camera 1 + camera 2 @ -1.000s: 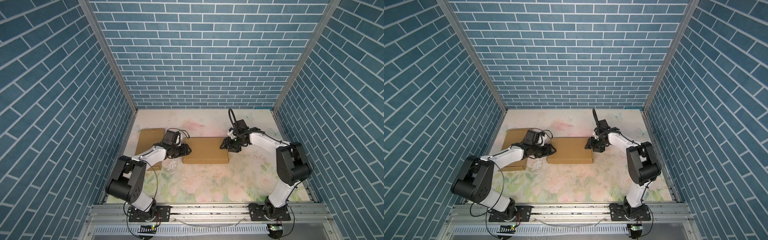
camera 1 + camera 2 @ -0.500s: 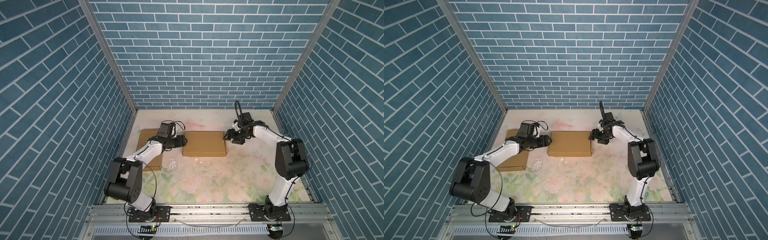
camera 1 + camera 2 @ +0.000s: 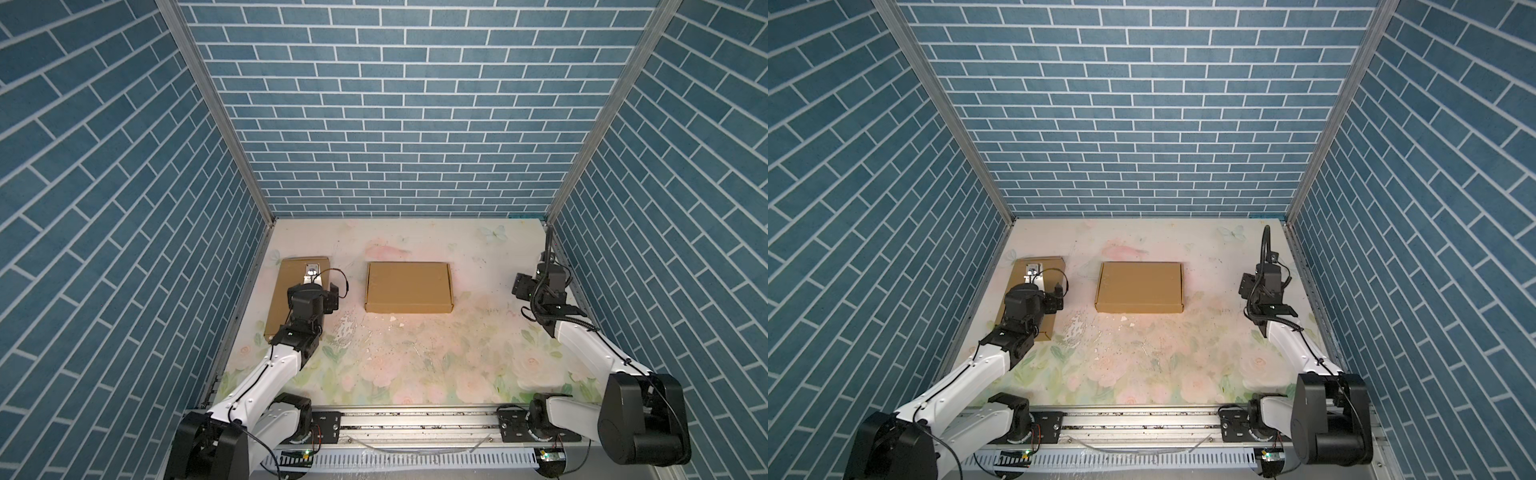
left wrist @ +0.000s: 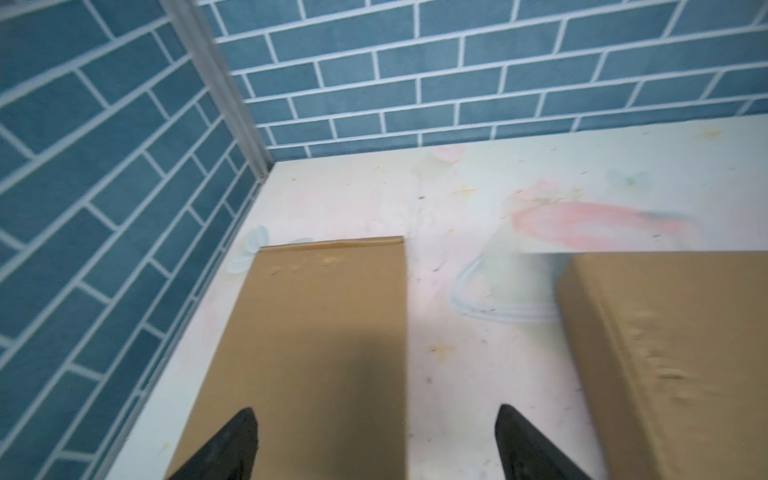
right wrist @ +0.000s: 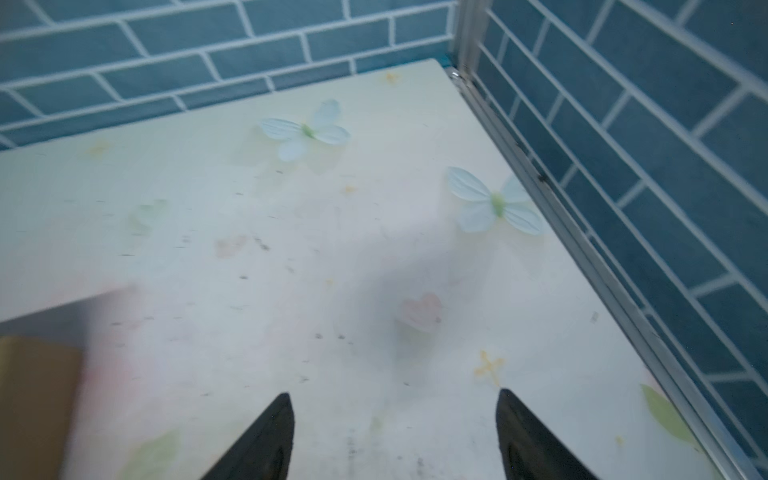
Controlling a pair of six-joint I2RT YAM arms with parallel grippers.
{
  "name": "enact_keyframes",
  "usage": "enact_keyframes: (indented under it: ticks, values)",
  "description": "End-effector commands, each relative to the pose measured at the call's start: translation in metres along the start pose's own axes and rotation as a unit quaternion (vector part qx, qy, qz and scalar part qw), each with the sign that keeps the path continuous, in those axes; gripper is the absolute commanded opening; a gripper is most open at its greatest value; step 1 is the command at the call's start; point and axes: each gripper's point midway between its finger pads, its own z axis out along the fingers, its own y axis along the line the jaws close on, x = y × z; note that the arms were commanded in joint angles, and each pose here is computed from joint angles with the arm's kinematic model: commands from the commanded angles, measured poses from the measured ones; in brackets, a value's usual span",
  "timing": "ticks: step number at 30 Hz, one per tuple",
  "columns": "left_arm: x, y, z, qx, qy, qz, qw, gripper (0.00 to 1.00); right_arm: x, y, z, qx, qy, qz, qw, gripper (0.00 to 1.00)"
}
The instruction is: Fold the paper box
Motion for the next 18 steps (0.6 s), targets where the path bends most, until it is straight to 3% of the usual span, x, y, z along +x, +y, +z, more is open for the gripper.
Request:
enact_keyframes:
  ticks: [1, 4, 7, 14, 18]
  values:
    - [0.0, 0.031, 0.009, -0.077, -0.042, 0.001, 0.996, 0.96, -0.019, -0.014, 0.011, 0.033, -0.078, 0.002, 0.996, 0.77]
    - [0.009, 0.021, 0.025, -0.025, -0.064, -0.032, 0.997, 0.97, -0.012, -0.012, 0.022, 0.021, -0.087, -0.013, 0.996, 0.77]
    - [0.006, 0.009, 0.035, 0.013, -0.083, -0.025, 0.996, 0.99, -0.009, -0.008, 0.025, -0.002, -0.109, -0.024, 0.994, 0.77]
    - [0.022, -0.001, 0.059, 0.035, -0.081, -0.013, 0.996, 0.99, 0.01, 0.01, 0.036, -0.057, -0.133, -0.048, 0.988, 0.75]
    - [0.025, -0.001, 0.067, 0.028, -0.06, -0.015, 0.998, 1.0, 0.011, 0.01, 0.038, -0.056, -0.134, -0.047, 0.988, 0.77]
